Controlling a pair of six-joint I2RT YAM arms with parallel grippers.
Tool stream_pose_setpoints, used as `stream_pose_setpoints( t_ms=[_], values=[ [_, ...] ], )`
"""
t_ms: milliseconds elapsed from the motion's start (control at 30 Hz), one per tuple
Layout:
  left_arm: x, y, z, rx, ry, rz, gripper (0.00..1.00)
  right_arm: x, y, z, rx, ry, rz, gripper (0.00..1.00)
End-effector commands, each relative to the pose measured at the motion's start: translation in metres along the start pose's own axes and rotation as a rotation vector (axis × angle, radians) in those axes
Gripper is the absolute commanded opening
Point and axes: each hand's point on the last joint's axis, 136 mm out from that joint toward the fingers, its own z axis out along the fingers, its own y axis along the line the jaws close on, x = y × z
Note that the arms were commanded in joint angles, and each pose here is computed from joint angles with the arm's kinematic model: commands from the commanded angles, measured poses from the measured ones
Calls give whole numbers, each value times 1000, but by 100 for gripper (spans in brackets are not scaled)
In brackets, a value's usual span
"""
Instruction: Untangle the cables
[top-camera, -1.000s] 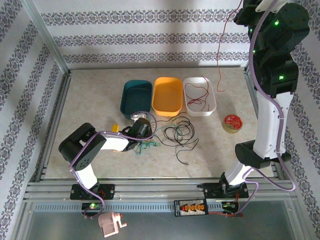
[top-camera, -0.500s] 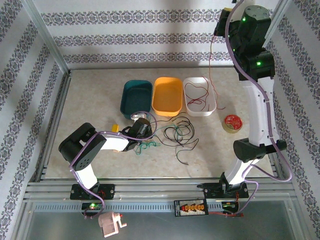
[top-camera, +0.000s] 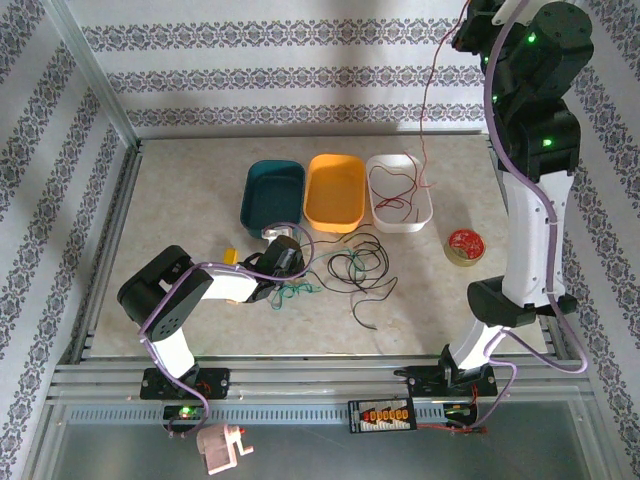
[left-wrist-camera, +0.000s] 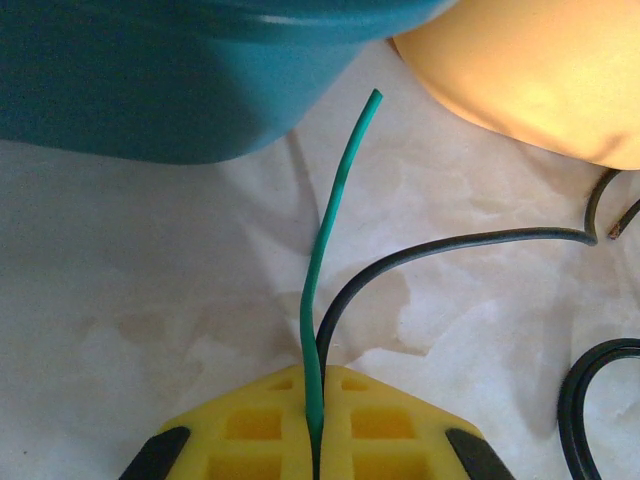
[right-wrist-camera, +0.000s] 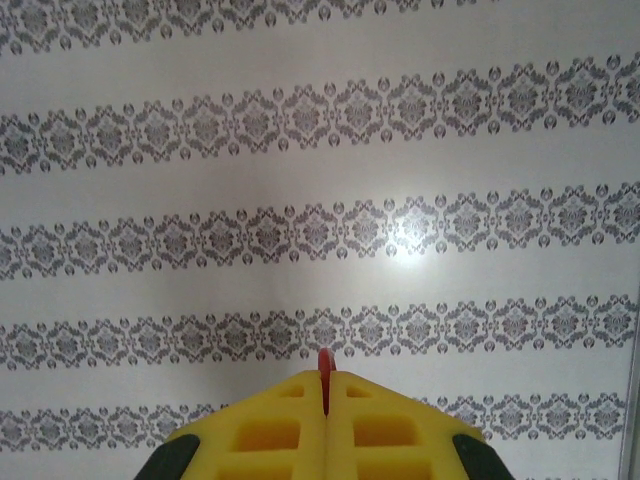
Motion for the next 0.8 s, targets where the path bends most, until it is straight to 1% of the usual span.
stream_pose_setpoints(
  t_ms=[0,67,167,300,467,567,700,767],
  values=[
    [15,9,8,-18,60,-2,0,20,6,12,-22,43,16,0],
    [16,11,7,-20,60,-1,0,25,7,14,-24,57,22,0],
    [15,10,6,-19,54,-3,0,44,5,17,-9,112,26,0],
    [14,11,5,-18,52,-3,0,102,0,18,44,259,12,0],
    [16,11,5,-19,56,0,0,185,-18,6,196,423,-37,0],
    [15,11,5,-18,55,-1,0,221,-37,-3,298,477,-21,0],
    [16,11,4,-19,58,1,0,244,-67,-16,445,490,5,0],
    [16,11,4,-19,57,1,0,244,-83,-23,525,473,18,0]
  ],
)
